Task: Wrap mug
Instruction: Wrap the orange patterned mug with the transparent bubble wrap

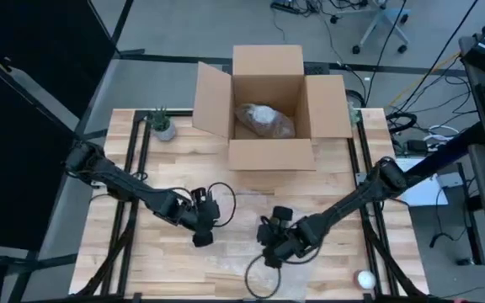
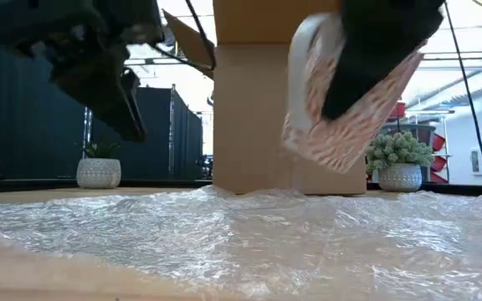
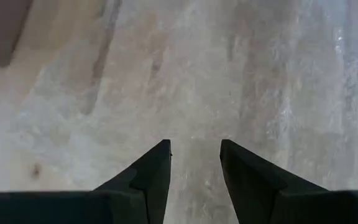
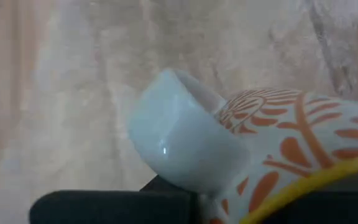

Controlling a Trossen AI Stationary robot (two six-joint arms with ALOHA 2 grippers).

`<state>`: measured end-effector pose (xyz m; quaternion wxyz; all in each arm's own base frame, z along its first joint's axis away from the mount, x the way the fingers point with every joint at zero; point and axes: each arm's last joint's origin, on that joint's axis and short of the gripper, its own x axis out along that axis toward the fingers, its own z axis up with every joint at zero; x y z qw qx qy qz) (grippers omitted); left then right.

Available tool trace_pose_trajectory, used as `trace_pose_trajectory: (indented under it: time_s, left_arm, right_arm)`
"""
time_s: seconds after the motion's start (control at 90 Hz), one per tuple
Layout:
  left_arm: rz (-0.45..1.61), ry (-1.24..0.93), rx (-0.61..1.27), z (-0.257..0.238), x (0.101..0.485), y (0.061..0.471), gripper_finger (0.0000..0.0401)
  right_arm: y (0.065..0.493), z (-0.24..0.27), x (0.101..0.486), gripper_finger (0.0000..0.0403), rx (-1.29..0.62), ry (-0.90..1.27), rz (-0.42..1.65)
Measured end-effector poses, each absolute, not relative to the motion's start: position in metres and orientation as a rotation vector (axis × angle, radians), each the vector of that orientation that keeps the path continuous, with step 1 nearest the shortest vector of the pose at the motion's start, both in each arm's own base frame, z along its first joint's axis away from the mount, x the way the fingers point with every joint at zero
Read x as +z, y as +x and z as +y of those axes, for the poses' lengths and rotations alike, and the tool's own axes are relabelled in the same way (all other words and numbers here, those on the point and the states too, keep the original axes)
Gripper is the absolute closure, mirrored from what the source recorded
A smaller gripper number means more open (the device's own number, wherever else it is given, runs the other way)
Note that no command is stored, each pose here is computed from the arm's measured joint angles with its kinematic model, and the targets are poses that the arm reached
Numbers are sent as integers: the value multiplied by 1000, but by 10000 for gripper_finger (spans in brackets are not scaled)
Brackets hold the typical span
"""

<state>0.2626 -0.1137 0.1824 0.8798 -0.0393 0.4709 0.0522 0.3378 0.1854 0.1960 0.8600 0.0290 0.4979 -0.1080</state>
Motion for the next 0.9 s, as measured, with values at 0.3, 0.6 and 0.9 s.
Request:
trace_pose_trajectory:
  time_s: [0.3, 0.6, 0.9]
  left_arm:
    - [960, -149, 86, -115, 155, 249, 271]
    - [904, -139, 164, -111, 155, 250, 271]
    - [852, -165, 147, -114, 158, 254, 271]
  right_arm:
    - [356, 165, 178, 395, -223, 14, 1090]
    - [360, 155, 179, 395, -214, 16, 1101]
    - [360, 154, 178, 394, -166, 41, 1140]
